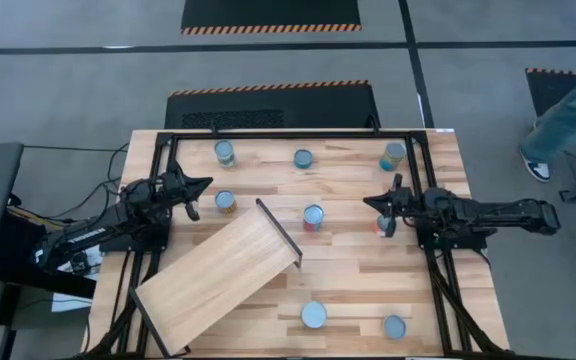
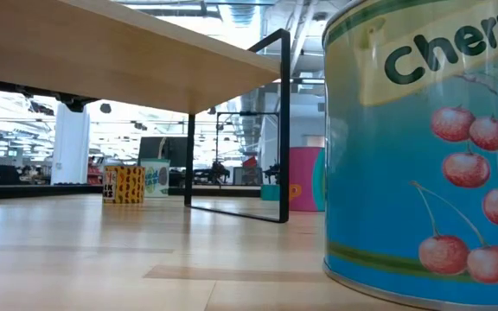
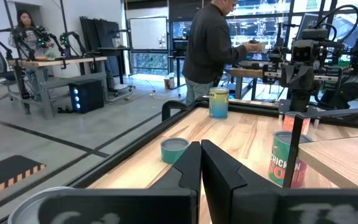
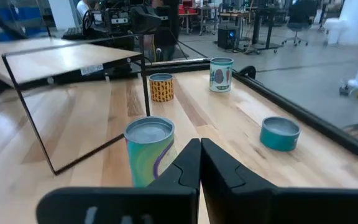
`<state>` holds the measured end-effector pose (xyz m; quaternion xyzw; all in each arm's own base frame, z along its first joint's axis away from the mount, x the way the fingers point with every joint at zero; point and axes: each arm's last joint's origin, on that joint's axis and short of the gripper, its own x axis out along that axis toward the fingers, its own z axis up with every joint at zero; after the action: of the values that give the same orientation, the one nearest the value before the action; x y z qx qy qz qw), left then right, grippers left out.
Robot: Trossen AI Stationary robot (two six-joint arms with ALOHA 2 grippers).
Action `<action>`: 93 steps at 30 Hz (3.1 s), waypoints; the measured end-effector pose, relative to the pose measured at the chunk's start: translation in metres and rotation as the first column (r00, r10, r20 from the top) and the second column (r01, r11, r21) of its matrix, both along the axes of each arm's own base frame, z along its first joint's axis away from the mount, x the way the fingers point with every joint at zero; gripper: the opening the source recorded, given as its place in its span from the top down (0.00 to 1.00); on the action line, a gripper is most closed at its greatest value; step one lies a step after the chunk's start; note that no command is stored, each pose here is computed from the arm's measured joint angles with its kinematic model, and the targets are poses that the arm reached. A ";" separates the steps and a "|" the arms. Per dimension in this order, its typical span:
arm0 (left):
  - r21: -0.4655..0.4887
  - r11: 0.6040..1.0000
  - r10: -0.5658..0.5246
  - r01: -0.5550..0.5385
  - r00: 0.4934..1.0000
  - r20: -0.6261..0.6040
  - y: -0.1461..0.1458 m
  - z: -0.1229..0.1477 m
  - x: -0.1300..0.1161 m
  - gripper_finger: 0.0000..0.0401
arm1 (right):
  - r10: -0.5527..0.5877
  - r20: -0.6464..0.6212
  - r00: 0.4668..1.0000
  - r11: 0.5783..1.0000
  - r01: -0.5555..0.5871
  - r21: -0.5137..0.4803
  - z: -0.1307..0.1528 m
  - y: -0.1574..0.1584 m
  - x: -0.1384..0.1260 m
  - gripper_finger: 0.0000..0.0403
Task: Pick and place cans onto a shelf
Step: Put the top canned cherries on the shelf
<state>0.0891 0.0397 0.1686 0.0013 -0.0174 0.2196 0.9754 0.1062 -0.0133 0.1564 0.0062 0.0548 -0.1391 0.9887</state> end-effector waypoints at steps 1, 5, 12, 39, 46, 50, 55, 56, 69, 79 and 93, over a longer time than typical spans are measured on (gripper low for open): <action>-0.003 1.000 -0.001 0.001 1.000 0.002 0.000 0.000 0.000 1.00 | -0.002 -0.007 1.000 1.000 0.001 -0.027 0.000 0.000 0.000 0.92; -0.040 0.999 -0.002 0.002 1.000 0.019 0.000 0.000 0.000 1.00 | -0.008 -0.034 0.999 0.984 0.001 -0.178 0.002 -0.002 0.000 0.92; -0.024 1.000 -0.001 0.002 1.000 0.027 0.000 0.001 0.000 1.00 | -0.012 0.116 0.993 0.997 0.021 -0.075 0.013 -0.002 0.000 0.92; 0.055 0.995 0.086 -0.086 0.996 0.001 0.002 0.002 -0.001 1.00 | -0.632 -0.133 0.764 0.731 0.644 0.223 0.083 -0.041 0.008 0.97; 0.048 0.997 0.067 -0.067 0.998 -0.009 0.002 0.001 -0.001 1.00 | -0.632 -0.507 0.586 0.583 0.790 0.187 0.098 -0.084 0.027 0.97; 0.045 0.998 0.055 -0.054 0.998 -0.011 0.001 0.001 -0.001 1.00 | -0.571 -0.631 0.525 0.505 0.831 0.234 0.095 -0.116 0.034 0.93; 0.044 0.998 0.053 -0.053 0.999 -0.011 0.001 0.001 -0.001 1.00 | -0.555 -0.728 0.403 0.405 0.895 0.186 0.091 -0.147 0.038 0.82; 0.044 0.998 0.053 -0.053 0.999 -0.010 0.001 0.001 -0.001 1.00 | -0.547 -0.744 0.384 0.394 0.902 0.176 0.090 -0.152 0.037 0.79; 0.043 0.998 0.053 -0.053 0.999 -0.010 0.001 0.001 -0.001 1.00 | -0.458 -0.852 0.254 0.324 0.940 0.106 0.066 -0.187 0.044 0.67; 0.043 0.998 0.053 -0.053 0.999 -0.011 0.001 0.001 -0.001 1.00 | -0.428 -0.876 0.224 0.338 0.938 0.076 0.057 -0.191 0.047 0.77; 0.044 0.998 0.052 -0.052 0.999 -0.011 0.001 0.001 -0.001 1.00 | -0.386 -0.882 0.271 0.415 0.905 0.097 0.059 -0.185 0.051 0.97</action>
<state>0.0884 0.0410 0.1695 0.0246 -0.0162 0.2445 0.9692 0.1570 -0.1982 0.2156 0.2818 0.4894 -0.5227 0.6386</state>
